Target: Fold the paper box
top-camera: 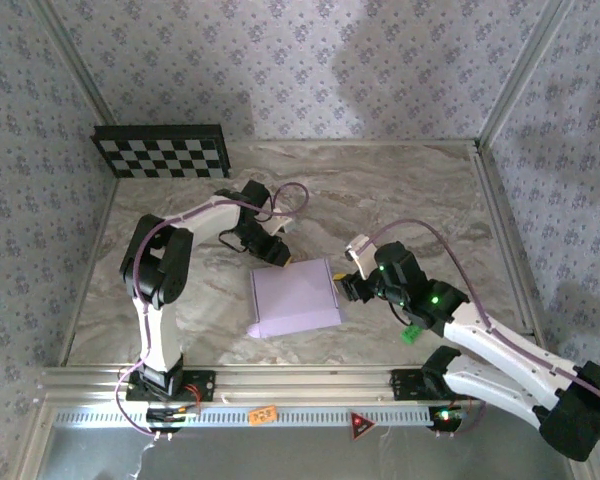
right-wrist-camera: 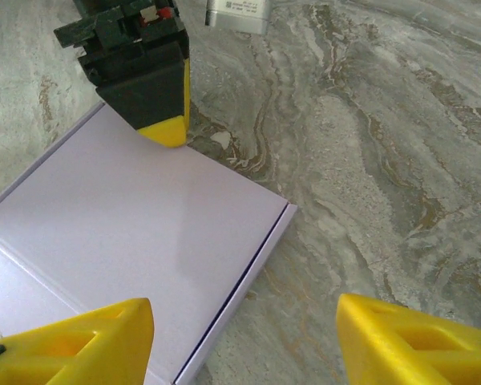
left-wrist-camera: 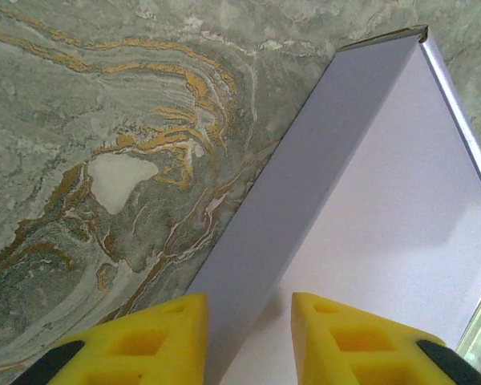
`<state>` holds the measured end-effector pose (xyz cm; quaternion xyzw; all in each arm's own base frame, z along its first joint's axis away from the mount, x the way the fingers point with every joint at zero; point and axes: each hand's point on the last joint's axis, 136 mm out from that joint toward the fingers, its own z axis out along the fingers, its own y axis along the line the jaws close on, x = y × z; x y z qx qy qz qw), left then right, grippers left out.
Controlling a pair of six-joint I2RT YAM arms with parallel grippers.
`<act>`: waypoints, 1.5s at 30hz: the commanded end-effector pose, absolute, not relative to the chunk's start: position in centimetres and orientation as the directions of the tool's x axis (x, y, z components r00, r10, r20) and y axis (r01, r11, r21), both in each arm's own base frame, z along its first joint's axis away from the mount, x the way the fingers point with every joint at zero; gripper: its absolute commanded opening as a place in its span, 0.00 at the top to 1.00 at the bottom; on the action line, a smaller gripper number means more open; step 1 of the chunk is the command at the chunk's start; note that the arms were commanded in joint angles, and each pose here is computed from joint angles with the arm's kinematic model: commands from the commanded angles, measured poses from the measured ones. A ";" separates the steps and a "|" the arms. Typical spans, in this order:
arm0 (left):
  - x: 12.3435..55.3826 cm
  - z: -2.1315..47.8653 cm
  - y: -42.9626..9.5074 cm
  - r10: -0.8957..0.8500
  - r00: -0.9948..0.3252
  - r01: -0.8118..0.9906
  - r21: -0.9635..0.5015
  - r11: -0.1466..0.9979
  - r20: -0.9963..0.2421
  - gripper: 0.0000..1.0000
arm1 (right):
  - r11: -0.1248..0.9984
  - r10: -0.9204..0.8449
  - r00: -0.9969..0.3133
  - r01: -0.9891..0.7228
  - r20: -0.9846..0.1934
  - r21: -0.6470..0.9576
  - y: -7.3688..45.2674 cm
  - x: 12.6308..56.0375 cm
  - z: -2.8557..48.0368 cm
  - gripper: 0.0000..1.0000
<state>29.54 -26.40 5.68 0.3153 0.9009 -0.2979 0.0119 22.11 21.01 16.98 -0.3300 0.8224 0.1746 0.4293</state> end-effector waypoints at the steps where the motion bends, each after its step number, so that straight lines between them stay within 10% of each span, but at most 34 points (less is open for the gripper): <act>1: 29.6 6.1 -26.2 0.579 -0.787 0.593 -0.519 0.616 -0.211 0.67 | 0.665 -0.436 -0.371 -0.747 -0.820 -0.015 21.9 21.6 17.2 0.37; 24: 30.8 3.7 -24.7 0.579 -0.797 0.593 -0.409 0.694 -0.172 0.77 | -0.025 -0.750 0.212 -0.956 -0.626 -0.293 28.7 15.0 12.3 0.12; 34: 31.1 3.5 -24.7 0.586 -0.794 0.597 -0.397 0.697 -0.164 0.78 | -0.051 -0.801 0.304 -0.893 -0.515 -0.448 30.2 17.0 11.2 0.04; 45: 31.7 3.8 -24.7 0.591 -0.787 0.609 -0.376 0.699 -0.176 0.79 | -0.178 -0.808 0.426 -0.836 -0.407 -0.520 31.3 19.2 12.5 0.17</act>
